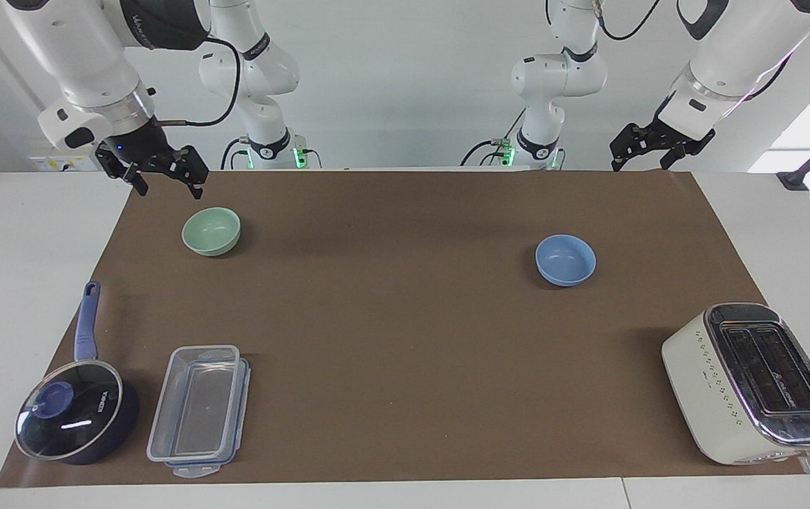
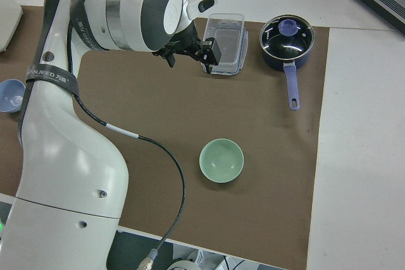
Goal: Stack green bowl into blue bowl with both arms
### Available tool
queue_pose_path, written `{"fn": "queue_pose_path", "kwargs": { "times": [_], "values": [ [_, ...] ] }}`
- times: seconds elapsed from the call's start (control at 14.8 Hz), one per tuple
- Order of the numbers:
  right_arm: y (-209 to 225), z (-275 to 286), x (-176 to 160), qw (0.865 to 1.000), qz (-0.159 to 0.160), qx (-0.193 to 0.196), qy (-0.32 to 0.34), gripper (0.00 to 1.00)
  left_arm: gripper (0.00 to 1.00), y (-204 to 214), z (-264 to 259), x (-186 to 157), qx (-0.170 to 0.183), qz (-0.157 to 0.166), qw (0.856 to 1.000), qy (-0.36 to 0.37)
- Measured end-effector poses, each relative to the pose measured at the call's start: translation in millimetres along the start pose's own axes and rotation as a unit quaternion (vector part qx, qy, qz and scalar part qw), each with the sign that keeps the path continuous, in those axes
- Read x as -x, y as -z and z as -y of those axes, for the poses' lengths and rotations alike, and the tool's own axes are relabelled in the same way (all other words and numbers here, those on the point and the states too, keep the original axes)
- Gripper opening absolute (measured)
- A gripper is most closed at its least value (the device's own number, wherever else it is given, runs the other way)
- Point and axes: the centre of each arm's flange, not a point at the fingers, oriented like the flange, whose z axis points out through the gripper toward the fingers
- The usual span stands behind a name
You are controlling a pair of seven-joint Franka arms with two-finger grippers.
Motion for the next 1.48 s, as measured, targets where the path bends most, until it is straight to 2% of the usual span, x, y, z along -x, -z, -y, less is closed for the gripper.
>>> {"fn": "queue_pose_path", "kwargs": {
  "times": [0.34,0.47,0.61,0.81,1.15,1.48],
  "values": [
    [-0.3,0.0,0.0,1.0,0.0,0.0,0.0,1.0,1.0,-13.0,0.9,-8.5,0.001,-0.014,1.0,0.0],
    [-0.7,0.0,0.0,1.0,0.001,0.0,0.0,1.0,1.0,-55.3,6.8,-22.0,0.002,-0.017,1.0,-0.008],
    [-1.1,0.0,0.0,1.0,0.001,0.0,0.0,1.0,1.0,-117.4,21.0,-31.8,0.003,-0.015,1.0,-0.02],
    [-1.1,0.0,0.1,1.0,0.001,0.0,0.0,1.0,1.0,-191.5,31.8,-32.8,0.004,-0.012,0.999,-0.039],
    [-1.2,0.0,0.2,1.0,0.001,0.0,0.0,1.0,1.0,-247.4,27.2,-37.3,0.003,-0.019,0.998,-0.054],
    [-2.0,0.0,0.2,1.0,0.002,0.0,0.0,1.0,0.97,-270.8,24.1,-39.6,0.002,-0.022,0.998,-0.065]
  ]
}}
